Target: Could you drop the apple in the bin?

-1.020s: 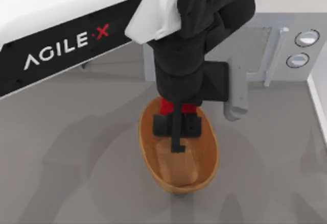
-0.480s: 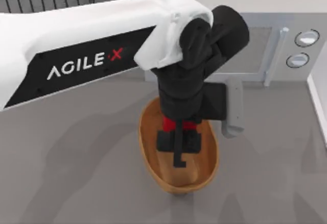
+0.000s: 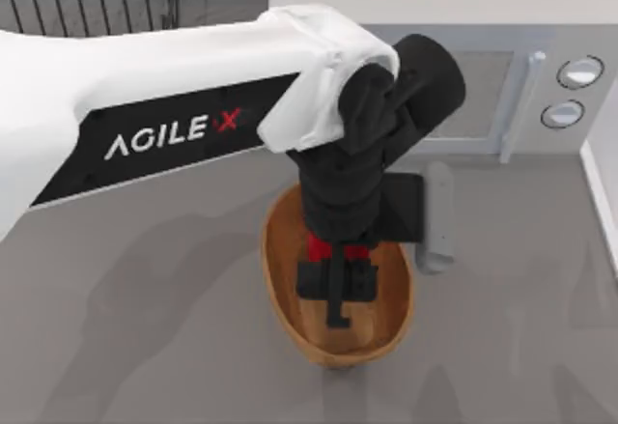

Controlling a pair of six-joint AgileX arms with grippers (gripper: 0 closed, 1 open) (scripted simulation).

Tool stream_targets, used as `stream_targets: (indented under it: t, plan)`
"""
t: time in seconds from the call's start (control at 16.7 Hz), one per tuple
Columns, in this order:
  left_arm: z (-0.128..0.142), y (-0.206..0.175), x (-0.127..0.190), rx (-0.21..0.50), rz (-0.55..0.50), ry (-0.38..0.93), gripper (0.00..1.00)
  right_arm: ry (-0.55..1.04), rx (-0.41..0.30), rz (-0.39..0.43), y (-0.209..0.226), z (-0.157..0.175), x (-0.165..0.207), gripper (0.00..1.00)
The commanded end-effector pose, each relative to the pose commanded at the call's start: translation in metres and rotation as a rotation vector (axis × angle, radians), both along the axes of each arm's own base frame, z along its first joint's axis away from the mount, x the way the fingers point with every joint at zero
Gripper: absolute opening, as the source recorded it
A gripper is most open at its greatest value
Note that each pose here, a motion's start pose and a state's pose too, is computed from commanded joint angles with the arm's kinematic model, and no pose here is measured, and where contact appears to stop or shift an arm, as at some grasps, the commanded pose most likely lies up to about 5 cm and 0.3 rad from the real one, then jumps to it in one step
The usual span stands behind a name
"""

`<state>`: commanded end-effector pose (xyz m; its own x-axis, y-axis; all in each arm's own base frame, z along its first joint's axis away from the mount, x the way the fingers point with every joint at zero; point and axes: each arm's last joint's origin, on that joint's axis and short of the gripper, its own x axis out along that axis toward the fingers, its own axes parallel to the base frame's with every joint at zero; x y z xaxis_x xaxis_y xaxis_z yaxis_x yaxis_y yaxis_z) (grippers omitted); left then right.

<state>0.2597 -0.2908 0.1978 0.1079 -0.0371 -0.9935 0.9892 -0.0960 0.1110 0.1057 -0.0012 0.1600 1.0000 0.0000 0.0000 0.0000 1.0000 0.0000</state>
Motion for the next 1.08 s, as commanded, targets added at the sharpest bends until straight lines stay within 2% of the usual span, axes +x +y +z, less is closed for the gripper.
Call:
stream_targets:
  t: [0.72, 1.08]
  plan:
    - [0.0000, 0.0000, 0.0000, 0.000, 0.000, 0.000, 0.98, 0.000, 0.000, 0.000, 0.0000, 0.0000, 0.0000, 1.00]
    - [0.0000, 0.0000, 0.0000, 0.000, 0.000, 0.000, 1.00, 0.000, 0.000, 0.000, 0.0000, 0.0000, 0.0000, 1.00]
